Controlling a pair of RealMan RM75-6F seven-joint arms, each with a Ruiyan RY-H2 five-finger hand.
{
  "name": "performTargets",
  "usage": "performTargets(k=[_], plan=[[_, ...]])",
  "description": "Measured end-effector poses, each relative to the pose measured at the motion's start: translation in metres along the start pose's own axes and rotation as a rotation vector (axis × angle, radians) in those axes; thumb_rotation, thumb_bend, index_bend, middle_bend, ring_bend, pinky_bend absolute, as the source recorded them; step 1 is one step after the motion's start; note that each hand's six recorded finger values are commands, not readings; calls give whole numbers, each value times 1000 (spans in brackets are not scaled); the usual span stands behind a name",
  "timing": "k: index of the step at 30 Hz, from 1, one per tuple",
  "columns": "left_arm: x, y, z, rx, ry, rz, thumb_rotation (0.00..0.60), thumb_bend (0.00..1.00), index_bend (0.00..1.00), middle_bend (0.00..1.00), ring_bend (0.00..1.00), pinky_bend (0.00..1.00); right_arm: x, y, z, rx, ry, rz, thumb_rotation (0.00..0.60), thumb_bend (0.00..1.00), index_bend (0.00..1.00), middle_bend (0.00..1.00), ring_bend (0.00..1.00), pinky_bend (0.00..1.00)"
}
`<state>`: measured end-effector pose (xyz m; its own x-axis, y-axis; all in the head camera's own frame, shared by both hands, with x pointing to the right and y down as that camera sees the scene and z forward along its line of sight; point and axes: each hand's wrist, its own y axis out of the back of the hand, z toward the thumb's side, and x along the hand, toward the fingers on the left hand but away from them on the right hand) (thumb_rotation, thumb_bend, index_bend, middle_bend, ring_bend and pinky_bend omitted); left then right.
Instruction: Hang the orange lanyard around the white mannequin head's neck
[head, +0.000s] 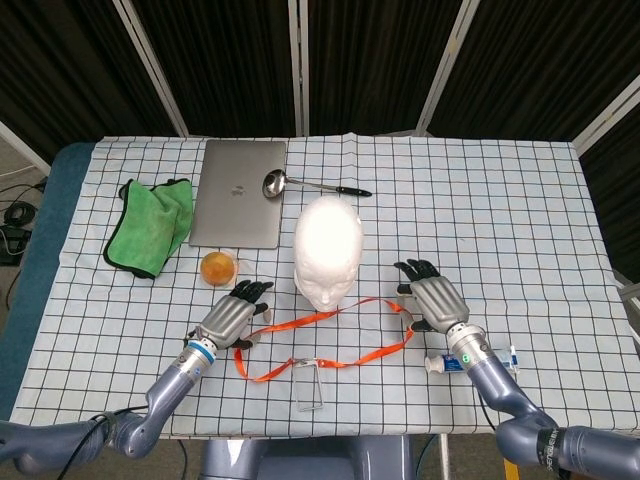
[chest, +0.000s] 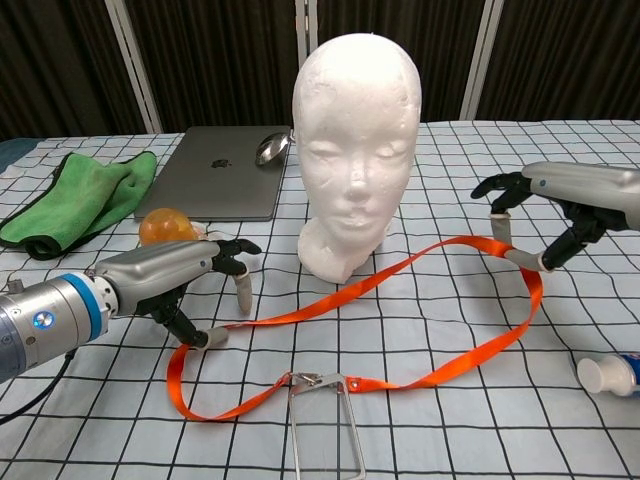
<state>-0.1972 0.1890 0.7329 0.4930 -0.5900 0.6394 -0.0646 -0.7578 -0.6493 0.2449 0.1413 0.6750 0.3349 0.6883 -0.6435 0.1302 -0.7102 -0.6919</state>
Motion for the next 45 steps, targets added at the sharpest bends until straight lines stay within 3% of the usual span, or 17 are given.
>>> performTargets(k=[13, 22, 29, 38, 45], plan=[[3, -6, 4, -8, -1, -5, 600, 473, 468, 0, 0, 0, 1, 1, -1, 4, -1, -3, 600, 503, 708, 95, 0, 0], [4, -7, 5, -18, 0, -5, 600, 507, 634, 0, 0, 0, 3, 1, 0, 8, 8, -1, 600, 503, 709, 98, 0, 0], [-1, -2, 6, -16, -11, 8, 600, 530, 664, 0, 0, 0, 10, 3, 4, 17, 31, -5, 600, 503, 709, 100, 0, 0], [-17, 17, 7, 13, -75, 83, 600, 534, 676, 0, 0, 0, 27, 12, 6, 62, 67, -31, 600, 502, 715, 108, 0, 0], [-48, 45, 5, 24, -175, 197, 600, 534, 679, 0, 0, 0, 49, 25, 17, 87, 142, -88, 600, 503, 718, 109, 0, 0]])
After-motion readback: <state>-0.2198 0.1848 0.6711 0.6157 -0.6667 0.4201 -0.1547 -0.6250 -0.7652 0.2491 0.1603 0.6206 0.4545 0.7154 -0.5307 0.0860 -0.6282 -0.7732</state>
